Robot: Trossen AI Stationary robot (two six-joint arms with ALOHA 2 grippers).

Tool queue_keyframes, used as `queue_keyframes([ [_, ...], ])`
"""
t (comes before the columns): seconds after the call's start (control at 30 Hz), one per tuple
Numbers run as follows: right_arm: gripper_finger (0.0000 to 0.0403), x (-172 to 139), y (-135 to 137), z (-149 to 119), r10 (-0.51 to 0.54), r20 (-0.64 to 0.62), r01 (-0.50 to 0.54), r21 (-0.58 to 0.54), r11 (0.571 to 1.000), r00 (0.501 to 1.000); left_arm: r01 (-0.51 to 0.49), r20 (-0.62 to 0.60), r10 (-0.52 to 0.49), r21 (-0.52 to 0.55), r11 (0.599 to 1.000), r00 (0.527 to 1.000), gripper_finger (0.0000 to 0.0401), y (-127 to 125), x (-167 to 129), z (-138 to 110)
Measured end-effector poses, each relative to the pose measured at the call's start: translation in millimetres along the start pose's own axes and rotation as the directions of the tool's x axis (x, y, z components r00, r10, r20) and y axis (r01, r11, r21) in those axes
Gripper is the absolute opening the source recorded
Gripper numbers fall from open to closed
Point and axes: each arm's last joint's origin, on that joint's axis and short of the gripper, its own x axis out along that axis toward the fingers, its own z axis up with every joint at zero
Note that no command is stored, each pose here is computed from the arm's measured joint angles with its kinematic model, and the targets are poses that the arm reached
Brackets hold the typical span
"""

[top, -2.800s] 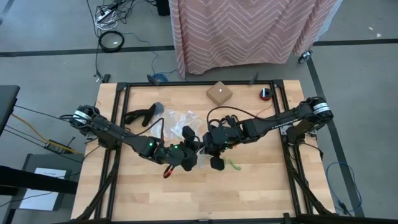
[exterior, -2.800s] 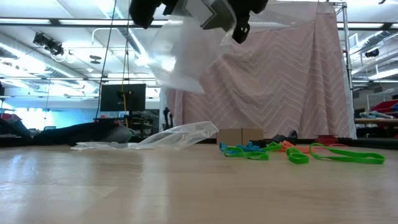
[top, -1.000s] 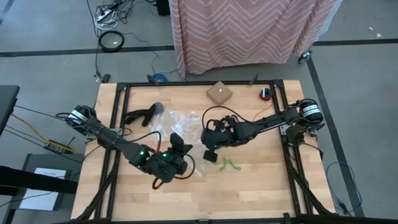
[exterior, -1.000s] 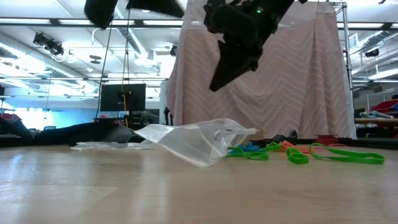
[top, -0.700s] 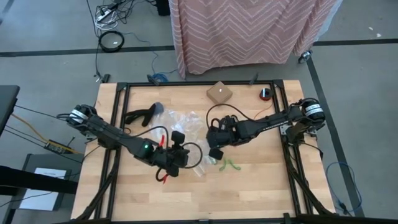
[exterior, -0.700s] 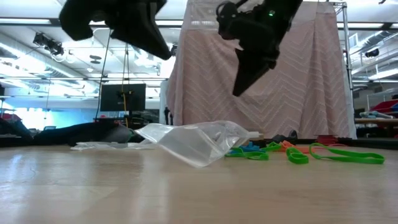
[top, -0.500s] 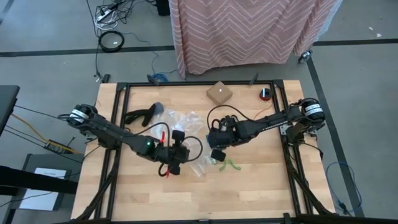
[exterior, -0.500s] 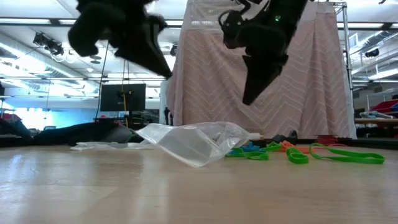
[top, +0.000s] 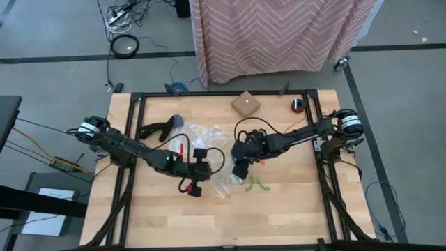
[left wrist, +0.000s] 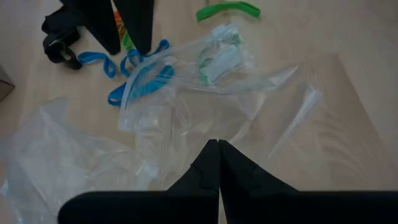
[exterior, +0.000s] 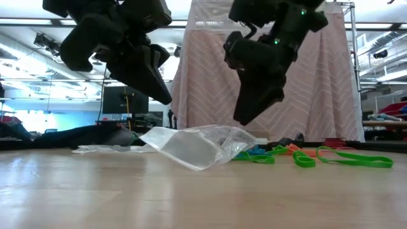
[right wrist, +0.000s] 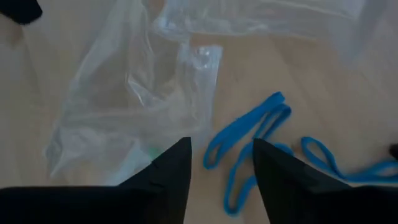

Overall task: Sort rubber bands
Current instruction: Open the transparent zip bag

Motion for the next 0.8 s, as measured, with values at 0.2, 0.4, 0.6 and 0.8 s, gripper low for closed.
queue_keyframes([
  [0.2,0.0162,6,-8,-1,0.043,0.018,-0.043,0.016,0.999,0.999,-0.001,-0.004,0.001,0.007,1.0,1.0,0.0007,0,0,0],
  [0.4,0.0169,10,-14,-4,0.034,0.004,-0.034,0.021,0.999,0.999,-0.001,-0.011,0.001,0.019,1.0,1.0,0.0007,0,-1,-1],
  [0.6,0.0182,13,-16,-4,0.107,0.016,-0.107,0.03,0.994,0.994,-0.001,-0.007,0.001,0.026,1.0,1.0,0.0007,0,-1,-1],
  [0.8,0.018,14,-16,-5,0.126,0.02,-0.126,0.008,0.992,0.992,-0.002,-0.006,0.002,0.027,1.0,1.0,0.0007,0,-1,-1],
])
